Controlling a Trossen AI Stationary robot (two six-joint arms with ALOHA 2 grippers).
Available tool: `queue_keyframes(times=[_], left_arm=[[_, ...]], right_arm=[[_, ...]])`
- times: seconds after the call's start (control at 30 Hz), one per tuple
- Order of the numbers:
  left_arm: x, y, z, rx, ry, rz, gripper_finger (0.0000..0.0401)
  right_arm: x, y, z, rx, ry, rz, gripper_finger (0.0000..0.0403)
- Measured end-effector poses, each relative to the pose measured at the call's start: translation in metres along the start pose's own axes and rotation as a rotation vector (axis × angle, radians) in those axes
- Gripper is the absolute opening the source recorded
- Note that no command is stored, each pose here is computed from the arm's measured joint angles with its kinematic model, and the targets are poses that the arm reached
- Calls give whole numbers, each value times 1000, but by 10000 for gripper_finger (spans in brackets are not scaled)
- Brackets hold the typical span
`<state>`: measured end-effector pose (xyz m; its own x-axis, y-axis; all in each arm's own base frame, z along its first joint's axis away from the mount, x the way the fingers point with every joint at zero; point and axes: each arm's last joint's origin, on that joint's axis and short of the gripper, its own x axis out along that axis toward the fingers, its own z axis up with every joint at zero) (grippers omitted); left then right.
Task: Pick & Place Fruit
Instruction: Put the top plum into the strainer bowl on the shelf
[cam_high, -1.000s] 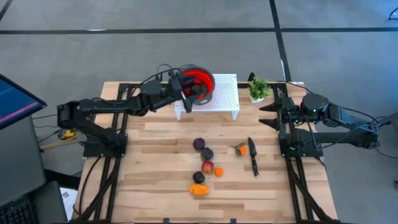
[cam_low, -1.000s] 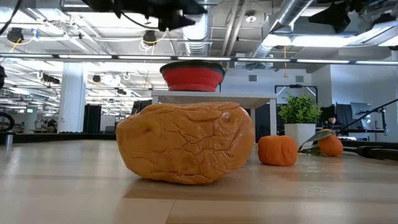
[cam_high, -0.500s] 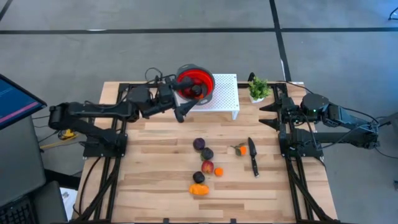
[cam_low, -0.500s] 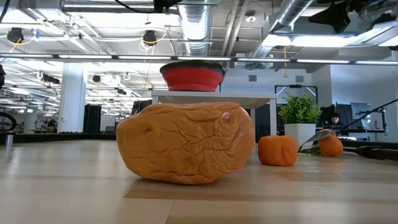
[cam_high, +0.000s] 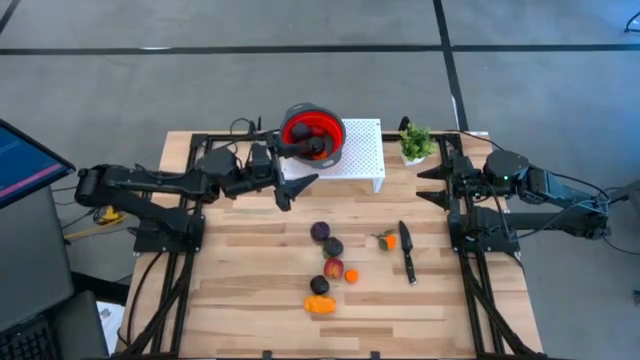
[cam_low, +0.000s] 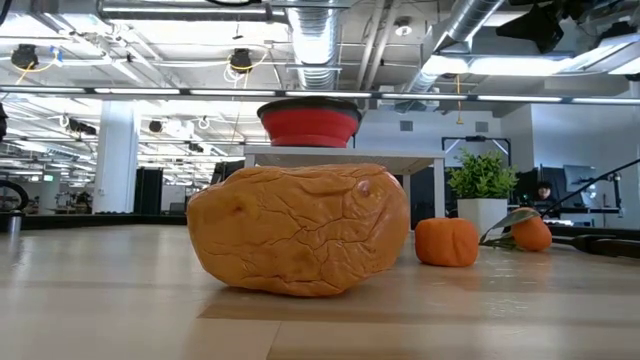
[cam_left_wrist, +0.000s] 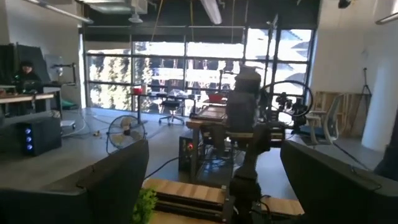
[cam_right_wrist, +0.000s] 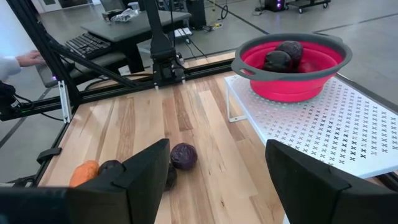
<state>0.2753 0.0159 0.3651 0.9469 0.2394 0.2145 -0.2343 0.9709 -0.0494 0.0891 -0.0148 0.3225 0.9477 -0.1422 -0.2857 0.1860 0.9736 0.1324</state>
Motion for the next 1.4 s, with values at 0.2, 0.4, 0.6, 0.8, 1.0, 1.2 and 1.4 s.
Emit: queue_keyframes(times=[0.2,0.4,0.6,0.8,1.0,1.2,1.4], left_arm=[[-1,-5,1,-6,-7,-19,359],[5,-11,-9,-4,15,-32,359],[19,-20,-35,-18,72,-48,359],[29,-24,-50,-17,79,-51,359],[33,-25,-52,-27,31,-51,359],[39,-26,-66,-15,67,-51,359],[42,-27,-77,55,109,-54,359]], right_arm=[[0,0,0,0,0,0,260],[0,0,0,0,0,0,260],[0,0,0,0,0,0,260],[0,0,0,0,0,0,260],[0,0,0,0,0,0,260],[0,0,0,0,0,0,260],[0,0,0,0,0,0,260]])
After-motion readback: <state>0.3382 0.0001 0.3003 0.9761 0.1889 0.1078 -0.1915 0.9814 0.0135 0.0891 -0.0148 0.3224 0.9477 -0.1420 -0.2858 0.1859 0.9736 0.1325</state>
